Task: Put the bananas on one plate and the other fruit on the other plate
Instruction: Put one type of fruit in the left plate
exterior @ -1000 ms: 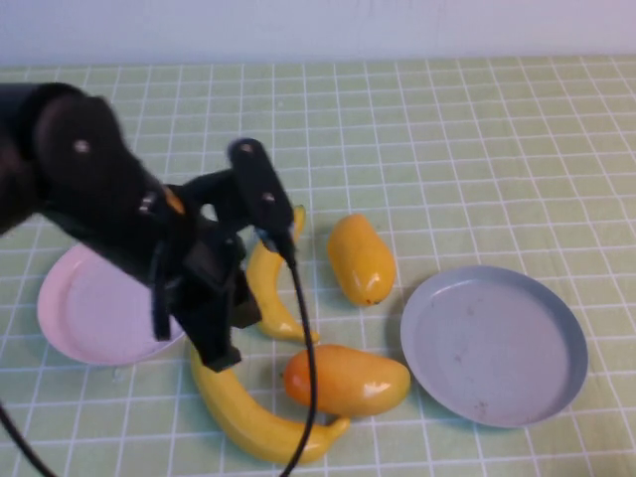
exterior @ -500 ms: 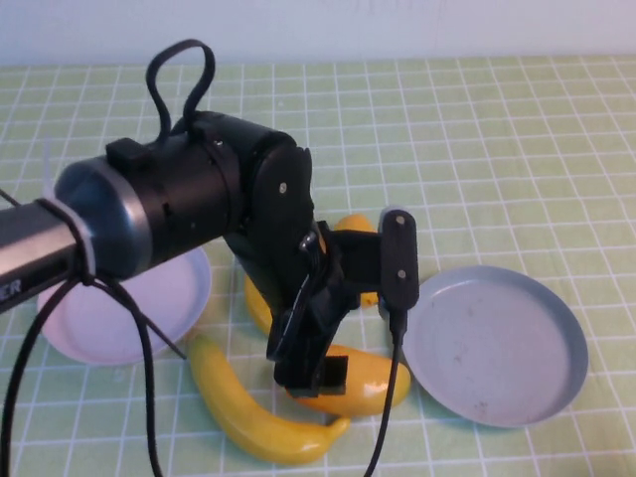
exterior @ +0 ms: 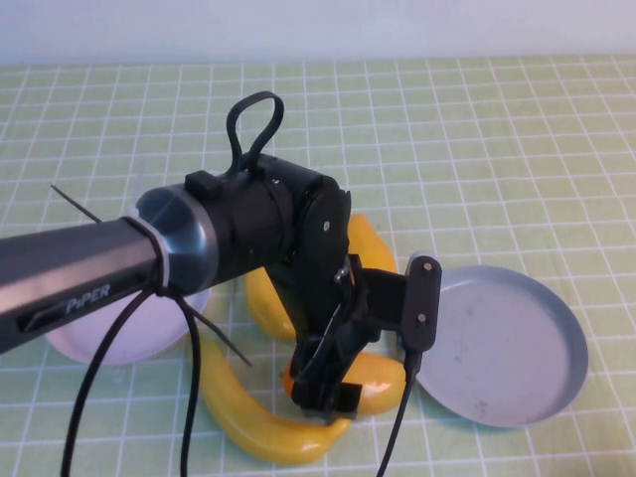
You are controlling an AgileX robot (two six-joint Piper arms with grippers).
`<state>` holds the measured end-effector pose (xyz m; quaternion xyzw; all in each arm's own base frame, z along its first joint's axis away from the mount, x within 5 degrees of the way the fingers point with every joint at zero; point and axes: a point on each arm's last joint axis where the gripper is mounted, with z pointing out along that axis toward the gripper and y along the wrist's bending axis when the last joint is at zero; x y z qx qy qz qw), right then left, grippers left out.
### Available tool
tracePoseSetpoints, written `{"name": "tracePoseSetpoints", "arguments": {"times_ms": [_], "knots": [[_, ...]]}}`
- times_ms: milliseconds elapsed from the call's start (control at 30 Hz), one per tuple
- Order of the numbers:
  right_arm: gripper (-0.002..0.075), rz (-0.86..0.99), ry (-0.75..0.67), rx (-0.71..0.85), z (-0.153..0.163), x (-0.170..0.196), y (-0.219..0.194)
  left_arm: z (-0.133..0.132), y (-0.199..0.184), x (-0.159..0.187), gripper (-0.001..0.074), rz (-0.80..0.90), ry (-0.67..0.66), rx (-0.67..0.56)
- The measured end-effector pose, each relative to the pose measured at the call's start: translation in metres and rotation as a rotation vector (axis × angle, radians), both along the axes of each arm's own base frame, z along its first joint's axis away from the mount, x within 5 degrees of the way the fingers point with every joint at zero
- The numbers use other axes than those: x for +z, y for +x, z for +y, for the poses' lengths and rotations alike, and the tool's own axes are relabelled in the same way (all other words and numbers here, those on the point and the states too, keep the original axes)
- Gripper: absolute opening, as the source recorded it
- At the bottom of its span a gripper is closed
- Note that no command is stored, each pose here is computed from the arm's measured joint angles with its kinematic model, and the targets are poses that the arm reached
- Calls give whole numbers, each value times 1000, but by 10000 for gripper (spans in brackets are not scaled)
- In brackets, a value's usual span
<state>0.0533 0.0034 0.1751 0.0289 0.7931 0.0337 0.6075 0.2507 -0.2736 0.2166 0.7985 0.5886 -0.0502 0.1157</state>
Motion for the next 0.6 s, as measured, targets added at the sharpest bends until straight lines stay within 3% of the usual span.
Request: {"name": "tracePoseSetpoints", "arguments": {"times_ms": [600], "knots": [[-15,0,0,0,0,0,0,-5,11,-28,647,-21,48,-16]]}}
